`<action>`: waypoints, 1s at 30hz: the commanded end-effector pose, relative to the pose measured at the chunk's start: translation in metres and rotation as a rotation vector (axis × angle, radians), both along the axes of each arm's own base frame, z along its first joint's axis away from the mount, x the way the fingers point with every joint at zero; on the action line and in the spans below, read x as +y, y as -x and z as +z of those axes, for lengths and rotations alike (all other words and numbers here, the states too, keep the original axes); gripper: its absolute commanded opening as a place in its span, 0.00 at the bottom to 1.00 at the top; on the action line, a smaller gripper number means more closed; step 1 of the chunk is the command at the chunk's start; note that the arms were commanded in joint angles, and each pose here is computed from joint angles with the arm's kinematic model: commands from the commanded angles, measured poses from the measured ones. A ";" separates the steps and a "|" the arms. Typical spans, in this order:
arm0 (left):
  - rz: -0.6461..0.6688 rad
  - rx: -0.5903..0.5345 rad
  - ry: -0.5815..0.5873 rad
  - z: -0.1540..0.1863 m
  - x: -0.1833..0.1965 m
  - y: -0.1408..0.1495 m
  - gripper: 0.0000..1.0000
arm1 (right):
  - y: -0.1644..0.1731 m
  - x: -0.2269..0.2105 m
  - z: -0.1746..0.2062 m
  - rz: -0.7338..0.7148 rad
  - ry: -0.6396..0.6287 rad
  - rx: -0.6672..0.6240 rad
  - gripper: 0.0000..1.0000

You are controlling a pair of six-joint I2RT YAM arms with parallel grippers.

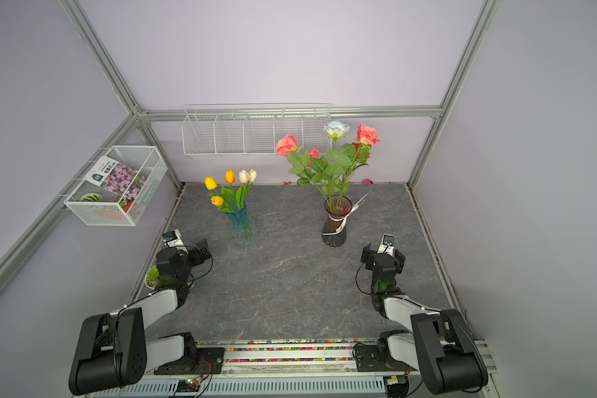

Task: Arrange the flowers in different vases according to their variety
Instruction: Reset both arms

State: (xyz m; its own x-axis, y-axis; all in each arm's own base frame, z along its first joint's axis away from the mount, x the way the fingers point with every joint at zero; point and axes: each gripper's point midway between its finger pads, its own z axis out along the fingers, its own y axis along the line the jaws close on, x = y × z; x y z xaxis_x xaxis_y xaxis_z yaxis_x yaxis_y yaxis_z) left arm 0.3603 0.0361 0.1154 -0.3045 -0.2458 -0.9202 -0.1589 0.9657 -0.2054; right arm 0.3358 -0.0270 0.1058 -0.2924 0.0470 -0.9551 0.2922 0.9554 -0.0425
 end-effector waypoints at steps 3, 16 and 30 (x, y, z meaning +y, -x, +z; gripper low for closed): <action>-0.012 -0.141 -0.044 0.024 0.003 -0.023 1.00 | -0.023 -0.005 0.015 -0.012 0.062 -0.088 0.99; -0.208 -0.098 -0.142 0.005 -0.035 -0.038 1.00 | -0.055 0.012 -0.012 0.090 0.072 0.050 0.99; -0.211 -0.096 -0.142 0.004 -0.036 -0.038 1.00 | -0.055 0.012 -0.012 0.086 0.065 0.076 0.99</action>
